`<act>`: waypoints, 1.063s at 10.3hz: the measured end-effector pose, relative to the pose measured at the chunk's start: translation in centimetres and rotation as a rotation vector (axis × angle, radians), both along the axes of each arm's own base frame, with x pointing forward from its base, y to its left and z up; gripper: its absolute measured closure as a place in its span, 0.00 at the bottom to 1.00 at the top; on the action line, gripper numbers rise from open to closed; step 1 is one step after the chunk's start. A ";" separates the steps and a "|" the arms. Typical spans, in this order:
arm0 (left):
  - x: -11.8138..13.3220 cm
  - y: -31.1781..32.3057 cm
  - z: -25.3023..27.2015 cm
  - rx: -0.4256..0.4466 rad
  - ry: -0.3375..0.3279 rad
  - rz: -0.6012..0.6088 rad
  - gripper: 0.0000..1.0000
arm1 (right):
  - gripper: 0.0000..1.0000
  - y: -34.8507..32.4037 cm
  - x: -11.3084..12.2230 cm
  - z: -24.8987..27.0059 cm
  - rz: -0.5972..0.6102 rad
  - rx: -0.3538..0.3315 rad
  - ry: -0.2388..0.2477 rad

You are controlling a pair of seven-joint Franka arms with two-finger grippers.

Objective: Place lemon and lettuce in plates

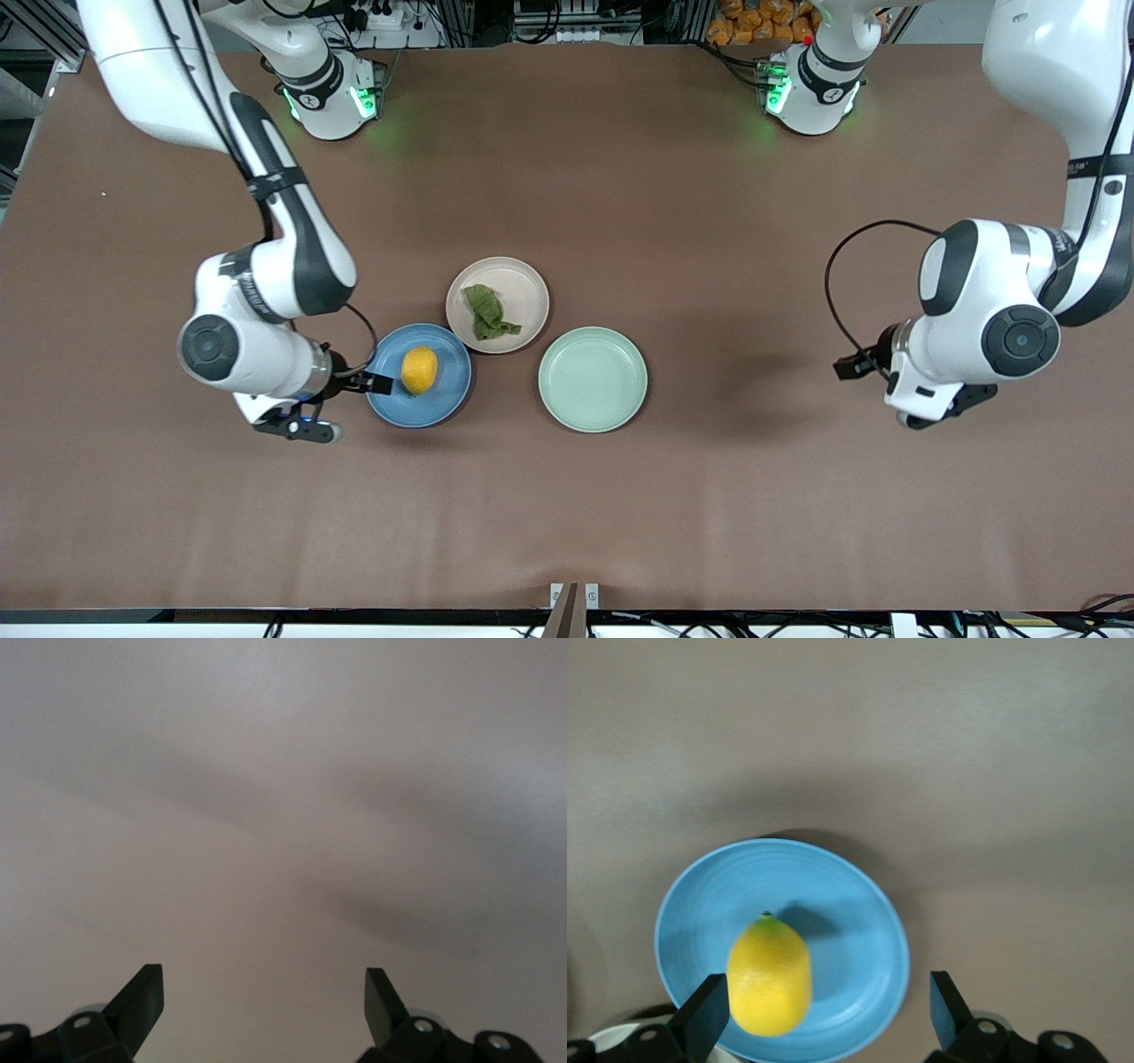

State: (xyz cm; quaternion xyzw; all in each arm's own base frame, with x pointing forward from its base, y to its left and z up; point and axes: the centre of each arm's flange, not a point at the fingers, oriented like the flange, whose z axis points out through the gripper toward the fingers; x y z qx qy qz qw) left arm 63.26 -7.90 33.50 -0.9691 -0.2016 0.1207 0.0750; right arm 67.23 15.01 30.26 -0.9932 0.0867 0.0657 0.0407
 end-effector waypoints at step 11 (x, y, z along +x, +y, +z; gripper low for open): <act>-10.6 -1.9 8.2 -0.079 -0.085 -0.061 0.00 | 0.00 -11.5 1.0 8.3 0.130 -0.104 -0.045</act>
